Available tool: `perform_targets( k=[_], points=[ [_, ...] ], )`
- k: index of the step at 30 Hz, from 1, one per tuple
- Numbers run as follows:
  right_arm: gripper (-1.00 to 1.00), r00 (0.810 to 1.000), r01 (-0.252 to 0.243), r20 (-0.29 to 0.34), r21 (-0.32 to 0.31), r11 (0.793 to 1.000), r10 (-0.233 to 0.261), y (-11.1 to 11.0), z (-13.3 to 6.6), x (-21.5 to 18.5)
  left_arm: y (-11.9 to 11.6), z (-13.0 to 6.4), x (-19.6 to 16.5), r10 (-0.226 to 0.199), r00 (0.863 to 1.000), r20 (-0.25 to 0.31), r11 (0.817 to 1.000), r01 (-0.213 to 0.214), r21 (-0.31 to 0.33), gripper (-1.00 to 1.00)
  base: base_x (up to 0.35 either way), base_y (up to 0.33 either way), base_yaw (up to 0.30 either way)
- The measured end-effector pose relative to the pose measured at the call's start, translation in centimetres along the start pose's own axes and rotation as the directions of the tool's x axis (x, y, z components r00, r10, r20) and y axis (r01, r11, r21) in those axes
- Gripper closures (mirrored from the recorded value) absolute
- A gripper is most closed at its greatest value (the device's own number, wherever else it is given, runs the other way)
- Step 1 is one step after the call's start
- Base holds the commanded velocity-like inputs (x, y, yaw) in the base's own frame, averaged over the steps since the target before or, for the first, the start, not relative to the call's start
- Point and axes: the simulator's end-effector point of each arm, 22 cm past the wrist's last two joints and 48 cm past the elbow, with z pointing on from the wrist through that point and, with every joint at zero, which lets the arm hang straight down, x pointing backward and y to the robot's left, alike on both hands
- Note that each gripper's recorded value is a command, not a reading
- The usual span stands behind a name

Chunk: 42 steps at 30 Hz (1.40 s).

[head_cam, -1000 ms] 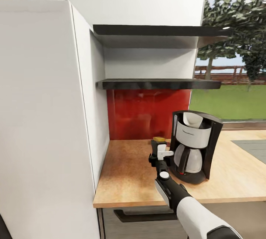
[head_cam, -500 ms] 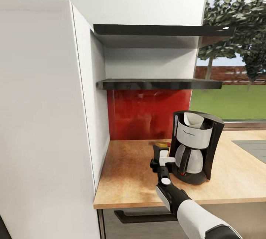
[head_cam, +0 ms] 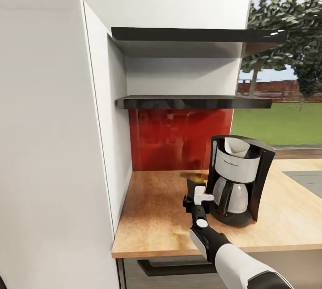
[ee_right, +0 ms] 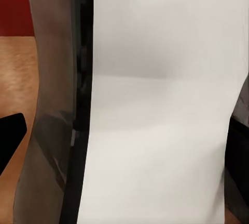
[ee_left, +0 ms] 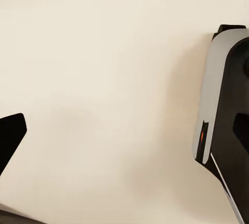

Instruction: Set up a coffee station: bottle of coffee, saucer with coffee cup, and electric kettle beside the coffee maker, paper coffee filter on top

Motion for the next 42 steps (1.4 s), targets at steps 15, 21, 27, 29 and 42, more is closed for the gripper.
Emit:
perform_targets(
  k=[15,21,27,29,42],
  points=[
    [1.00,0.998,-0.001,-0.059,0.017,1.000,0.002,-0.8,-0.3,2.7,0.0,0.0,0.0,0.000,1.000,0.001,1.000,0.000,0.000,-1.00,0.000,0.000,0.000],
    [1.00,0.998,0.002,-0.063,0.017,1.000,-0.001,-0.8,-0.4,2.9,0.0,0.0,0.0,0.000,1.000,0.001,1.000,0.000,0.000,-1.00,0.000,0.000,0.000],
    [1.00,0.998,0.002,-0.063,0.017,1.000,-0.001,-0.8,-0.4,2.9,0.0,0.0,0.0,0.000,1.000,0.001,1.000,0.000,0.000,-1.00,0.000,0.000,0.000],
    [-1.00,0.998,0.002,-0.062,0.017,1.000,-0.001,-0.8,-0.4,2.9,0.0,0.0,0.0,0.000,1.000,0.001,1.000,0.000,0.000,-1.00,0.000,0.000,0.000],
    [-1.00,0.998,0.003,-0.064,0.017,1.000,-0.002,-0.8,-0.4,3.0,0.1,0.0,0.0,0.000,1.000,0.002,1.000,0.000,-0.001,-1.00,0.000,0.000,0.000]
  ],
)
